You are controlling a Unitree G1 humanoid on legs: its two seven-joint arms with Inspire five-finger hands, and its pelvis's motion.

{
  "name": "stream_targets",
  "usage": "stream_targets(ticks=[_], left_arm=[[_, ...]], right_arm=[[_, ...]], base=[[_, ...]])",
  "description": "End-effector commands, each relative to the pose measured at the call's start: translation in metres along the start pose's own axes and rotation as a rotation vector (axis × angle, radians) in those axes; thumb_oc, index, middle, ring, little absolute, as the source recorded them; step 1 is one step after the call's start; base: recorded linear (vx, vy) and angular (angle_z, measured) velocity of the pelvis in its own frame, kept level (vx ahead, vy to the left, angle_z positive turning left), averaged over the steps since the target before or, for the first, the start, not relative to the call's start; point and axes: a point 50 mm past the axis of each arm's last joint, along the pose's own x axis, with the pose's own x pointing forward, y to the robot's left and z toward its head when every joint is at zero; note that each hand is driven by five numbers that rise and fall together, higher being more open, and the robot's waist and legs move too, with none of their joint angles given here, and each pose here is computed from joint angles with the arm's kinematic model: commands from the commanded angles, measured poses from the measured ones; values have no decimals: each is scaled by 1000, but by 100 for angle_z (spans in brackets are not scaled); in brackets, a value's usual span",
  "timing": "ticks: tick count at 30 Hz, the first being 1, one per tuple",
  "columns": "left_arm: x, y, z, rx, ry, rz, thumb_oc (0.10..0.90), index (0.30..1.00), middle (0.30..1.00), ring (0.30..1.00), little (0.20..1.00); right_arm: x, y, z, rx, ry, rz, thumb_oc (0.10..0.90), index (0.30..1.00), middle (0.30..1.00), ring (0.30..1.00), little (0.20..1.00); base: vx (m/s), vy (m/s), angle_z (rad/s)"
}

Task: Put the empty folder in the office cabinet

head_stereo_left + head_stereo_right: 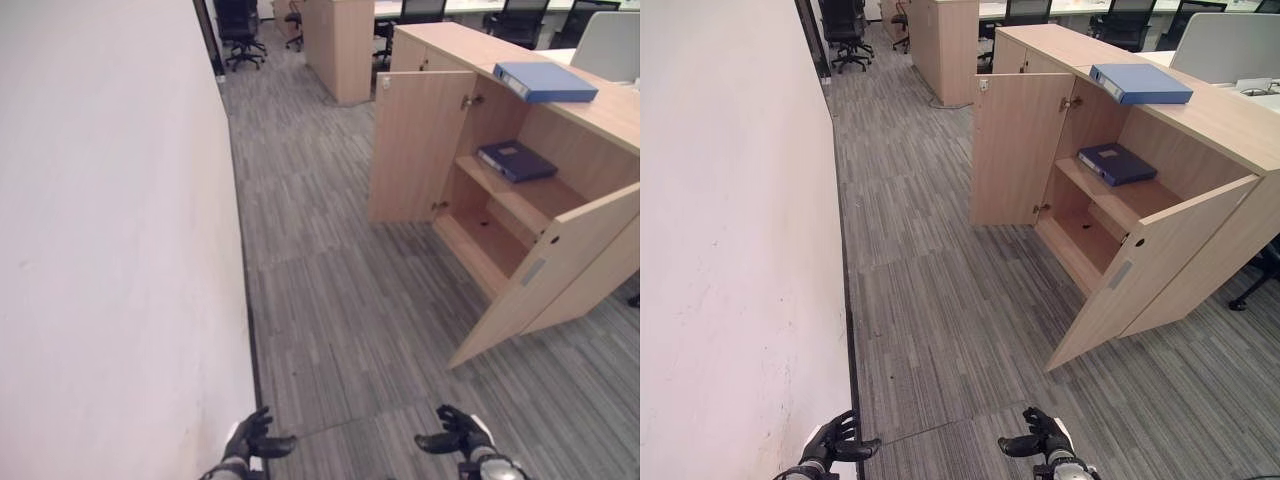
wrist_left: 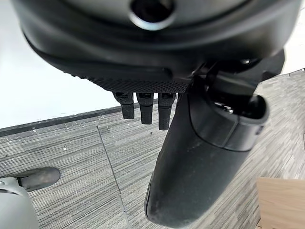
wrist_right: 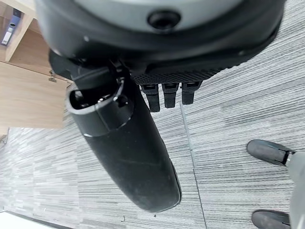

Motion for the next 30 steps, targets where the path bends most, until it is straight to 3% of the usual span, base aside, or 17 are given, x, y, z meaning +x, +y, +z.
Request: stream_targets(ticks=[1, 30], left_arm=[[9, 8, 33, 30, -127, -3, 800, 900, 900, 900, 900], [9, 5, 9, 36, -12, -7, 800, 900, 900, 900, 900]], right_arm=[[5, -10, 30, -32, -123, -9, 800, 900, 900, 900, 900], [2, -15, -8, -4, 46, -28, 800, 900, 900, 900, 900]], base=[[-3, -2, -3], [9, -15, 3]])
